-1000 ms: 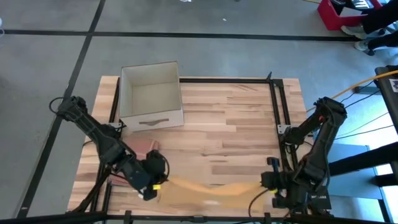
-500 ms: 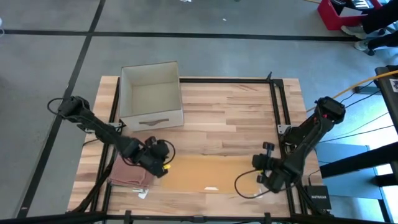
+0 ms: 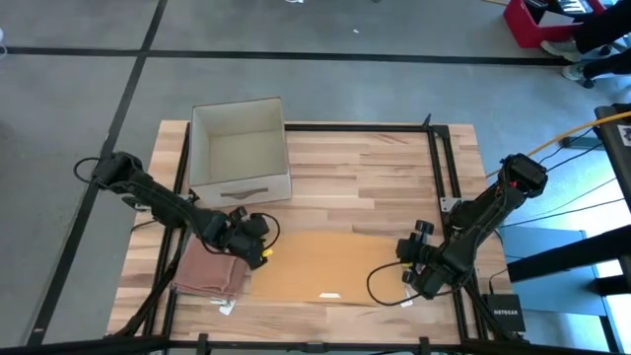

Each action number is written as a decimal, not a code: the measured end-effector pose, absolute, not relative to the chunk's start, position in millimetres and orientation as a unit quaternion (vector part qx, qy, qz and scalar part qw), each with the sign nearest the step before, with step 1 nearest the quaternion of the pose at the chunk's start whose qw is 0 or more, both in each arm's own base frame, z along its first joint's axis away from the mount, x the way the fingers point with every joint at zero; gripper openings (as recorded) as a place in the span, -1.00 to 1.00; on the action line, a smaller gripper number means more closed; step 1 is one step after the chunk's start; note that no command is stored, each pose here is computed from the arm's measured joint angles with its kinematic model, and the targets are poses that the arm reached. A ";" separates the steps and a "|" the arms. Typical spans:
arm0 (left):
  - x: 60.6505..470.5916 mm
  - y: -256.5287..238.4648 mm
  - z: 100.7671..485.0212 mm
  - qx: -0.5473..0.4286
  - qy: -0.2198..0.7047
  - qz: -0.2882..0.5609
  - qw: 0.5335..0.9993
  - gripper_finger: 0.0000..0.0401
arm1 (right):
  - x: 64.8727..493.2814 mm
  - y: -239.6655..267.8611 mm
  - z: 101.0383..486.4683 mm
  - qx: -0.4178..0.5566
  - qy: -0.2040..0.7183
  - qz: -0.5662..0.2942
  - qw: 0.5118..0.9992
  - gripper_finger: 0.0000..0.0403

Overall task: Fold towel
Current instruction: Fold the yellow towel

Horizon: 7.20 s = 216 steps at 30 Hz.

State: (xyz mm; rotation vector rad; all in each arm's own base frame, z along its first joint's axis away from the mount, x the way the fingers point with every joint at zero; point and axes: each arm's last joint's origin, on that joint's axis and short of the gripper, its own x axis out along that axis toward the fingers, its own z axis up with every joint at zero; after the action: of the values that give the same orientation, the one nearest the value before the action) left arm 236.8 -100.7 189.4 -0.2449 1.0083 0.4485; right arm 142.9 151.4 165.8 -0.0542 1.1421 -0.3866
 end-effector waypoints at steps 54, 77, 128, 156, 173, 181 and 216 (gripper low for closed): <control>259.1 -210.4 176.0 -0.126 0.470 -0.035 0.873 -0.29 | 181.8 214.8 176.8 0.051 0.513 0.074 0.854 0.07; 264.5 -230.6 130.7 0.002 0.571 0.031 0.821 -0.36 | 190.7 224.9 117.9 -0.014 0.551 0.010 0.835 -0.04; 259.0 -123.0 253.5 0.135 0.487 0.345 0.791 -0.99 | 189.3 138.5 240.4 -0.075 0.472 -0.264 0.838 -0.95; 277.3 -67.9 224.6 0.141 0.562 0.337 0.742 -0.98 | 200.4 94.3 197.2 -0.015 0.532 -0.205 0.821 -0.93; 262.7 -149.4 216.0 -0.058 0.614 0.152 0.773 -0.96 | 202.1 130.9 198.4 0.093 0.563 -0.017 0.821 -0.93; 255.5 -155.6 199.7 -0.056 0.610 0.141 0.777 -0.96 | 209.6 136.9 186.4 0.098 0.574 -0.009 0.813 -0.93; 280.4 -137.1 175.5 -0.033 0.454 0.182 0.872 -0.34 | 231.9 135.8 155.4 -0.012 0.445 -0.014 0.895 -0.16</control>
State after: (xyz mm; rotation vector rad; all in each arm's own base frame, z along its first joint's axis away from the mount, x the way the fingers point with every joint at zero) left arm 280.4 -137.1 175.5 -0.0692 0.9483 0.3808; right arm 231.9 135.8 155.4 -0.0246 0.9221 -0.0287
